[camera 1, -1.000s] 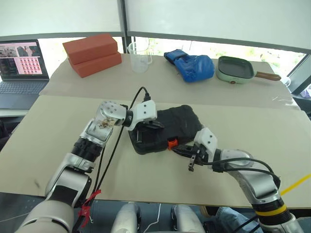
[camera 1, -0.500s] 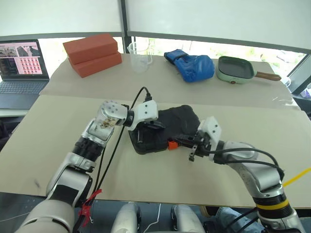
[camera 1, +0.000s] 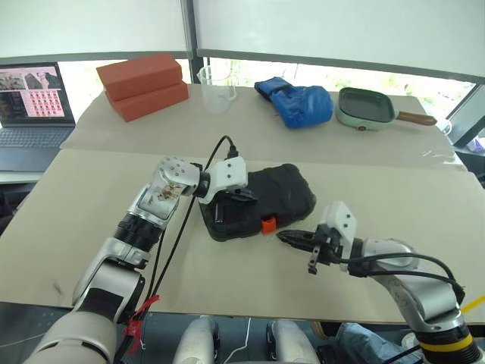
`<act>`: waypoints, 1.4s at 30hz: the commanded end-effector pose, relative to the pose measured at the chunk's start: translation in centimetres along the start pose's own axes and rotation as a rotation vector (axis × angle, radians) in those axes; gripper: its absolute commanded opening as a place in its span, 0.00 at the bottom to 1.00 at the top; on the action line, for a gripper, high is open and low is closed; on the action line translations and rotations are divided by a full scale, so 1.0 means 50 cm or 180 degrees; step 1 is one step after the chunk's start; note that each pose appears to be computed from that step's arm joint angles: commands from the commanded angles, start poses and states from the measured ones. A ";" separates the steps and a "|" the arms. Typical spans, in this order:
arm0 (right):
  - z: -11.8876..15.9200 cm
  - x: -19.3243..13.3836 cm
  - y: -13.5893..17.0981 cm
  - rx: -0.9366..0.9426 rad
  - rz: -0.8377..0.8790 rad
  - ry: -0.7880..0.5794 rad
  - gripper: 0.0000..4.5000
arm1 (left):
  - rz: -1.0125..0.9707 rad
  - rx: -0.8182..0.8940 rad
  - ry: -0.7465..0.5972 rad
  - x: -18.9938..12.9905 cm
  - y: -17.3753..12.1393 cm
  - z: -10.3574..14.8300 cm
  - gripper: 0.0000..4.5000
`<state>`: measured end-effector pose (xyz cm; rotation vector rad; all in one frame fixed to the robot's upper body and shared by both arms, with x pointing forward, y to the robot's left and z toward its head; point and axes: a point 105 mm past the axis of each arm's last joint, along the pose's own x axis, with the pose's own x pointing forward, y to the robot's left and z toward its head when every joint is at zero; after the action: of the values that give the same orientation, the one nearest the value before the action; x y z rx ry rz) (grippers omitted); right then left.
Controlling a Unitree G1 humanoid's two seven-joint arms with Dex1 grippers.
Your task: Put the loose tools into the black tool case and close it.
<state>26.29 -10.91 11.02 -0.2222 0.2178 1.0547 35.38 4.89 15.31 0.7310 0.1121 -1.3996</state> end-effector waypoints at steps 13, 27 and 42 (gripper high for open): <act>0.020 0.061 -0.037 -0.0243 -0.0005 -0.0081 0.00 | -0.0173 -0.0040 0.0174 0.025 -0.021 -0.024 0.01; 0.030 0.068 -0.074 -0.0293 -0.0295 -0.0173 0.00 | -0.0171 -0.0067 0.0165 0.029 -0.024 -0.027 0.01; 0.057 -0.050 -0.023 -0.0281 0.0231 -0.0120 0.33 | 0.0097 -0.0691 0.0115 -0.073 -0.025 -0.071 0.31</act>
<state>27.33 -12.12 12.63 -0.2745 0.1847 1.0971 35.43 7.67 15.28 0.6186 0.1618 -1.3328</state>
